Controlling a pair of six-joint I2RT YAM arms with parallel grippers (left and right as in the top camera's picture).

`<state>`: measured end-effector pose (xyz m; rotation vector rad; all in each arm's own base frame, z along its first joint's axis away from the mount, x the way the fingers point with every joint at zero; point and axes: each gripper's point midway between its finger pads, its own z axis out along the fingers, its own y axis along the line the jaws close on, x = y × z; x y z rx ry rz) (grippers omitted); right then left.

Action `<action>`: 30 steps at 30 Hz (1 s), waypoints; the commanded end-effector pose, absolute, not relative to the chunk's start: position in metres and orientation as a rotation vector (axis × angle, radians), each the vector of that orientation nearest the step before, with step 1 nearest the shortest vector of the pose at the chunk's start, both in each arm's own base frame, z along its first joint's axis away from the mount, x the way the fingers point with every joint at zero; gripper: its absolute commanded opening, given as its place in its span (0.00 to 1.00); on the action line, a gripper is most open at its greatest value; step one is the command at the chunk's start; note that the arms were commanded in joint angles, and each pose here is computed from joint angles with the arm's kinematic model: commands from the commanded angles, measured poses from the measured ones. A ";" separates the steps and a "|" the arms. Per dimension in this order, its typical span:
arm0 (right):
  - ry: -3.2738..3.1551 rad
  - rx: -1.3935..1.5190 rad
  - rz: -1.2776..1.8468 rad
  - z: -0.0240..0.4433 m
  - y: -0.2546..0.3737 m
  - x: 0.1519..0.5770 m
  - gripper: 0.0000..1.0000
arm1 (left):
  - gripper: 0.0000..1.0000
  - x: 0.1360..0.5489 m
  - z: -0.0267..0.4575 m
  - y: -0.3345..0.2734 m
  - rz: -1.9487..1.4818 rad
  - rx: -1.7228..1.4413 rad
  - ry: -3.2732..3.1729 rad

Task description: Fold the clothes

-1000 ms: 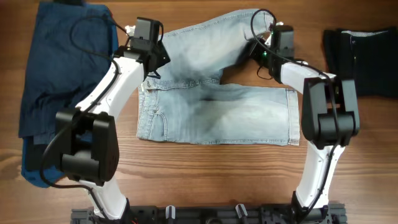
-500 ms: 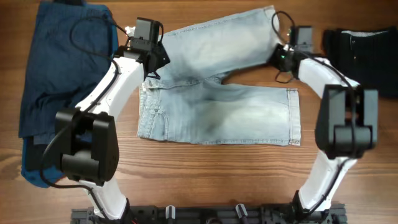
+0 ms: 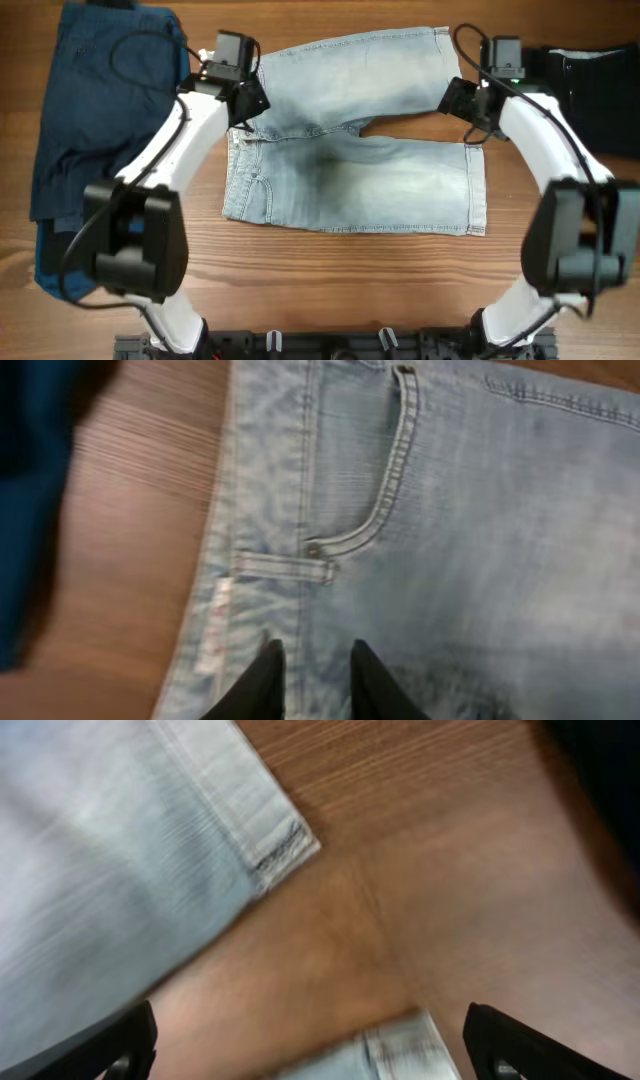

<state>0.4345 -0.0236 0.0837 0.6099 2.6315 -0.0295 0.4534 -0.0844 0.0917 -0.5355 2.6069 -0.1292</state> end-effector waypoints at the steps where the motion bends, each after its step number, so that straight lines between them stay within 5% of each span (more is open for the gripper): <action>1: 2.506 0.518 0.239 0.168 0.006 0.424 1.00 | 0.62 0.432 0.155 -0.075 -0.201 -0.541 2.540; 2: 2.510 0.387 0.380 0.192 0.028 0.408 1.00 | 0.78 0.406 0.168 -0.080 -0.260 -0.529 2.596; 4: 2.552 0.214 0.477 0.211 0.047 0.373 1.00 | 0.92 0.368 0.179 -0.077 -0.253 -0.534 2.680; 16: 2.672 0.681 0.202 0.223 0.006 0.237 1.00 | 0.81 0.258 0.161 -0.057 -0.103 -0.775 2.906; 23: 2.672 0.747 0.192 0.151 0.004 0.217 0.97 | 0.77 0.228 0.068 -0.054 -0.126 -0.958 2.857; 30: 2.756 0.795 0.197 0.079 0.008 0.216 0.95 | 0.75 0.238 0.036 -0.044 -0.078 -0.966 2.775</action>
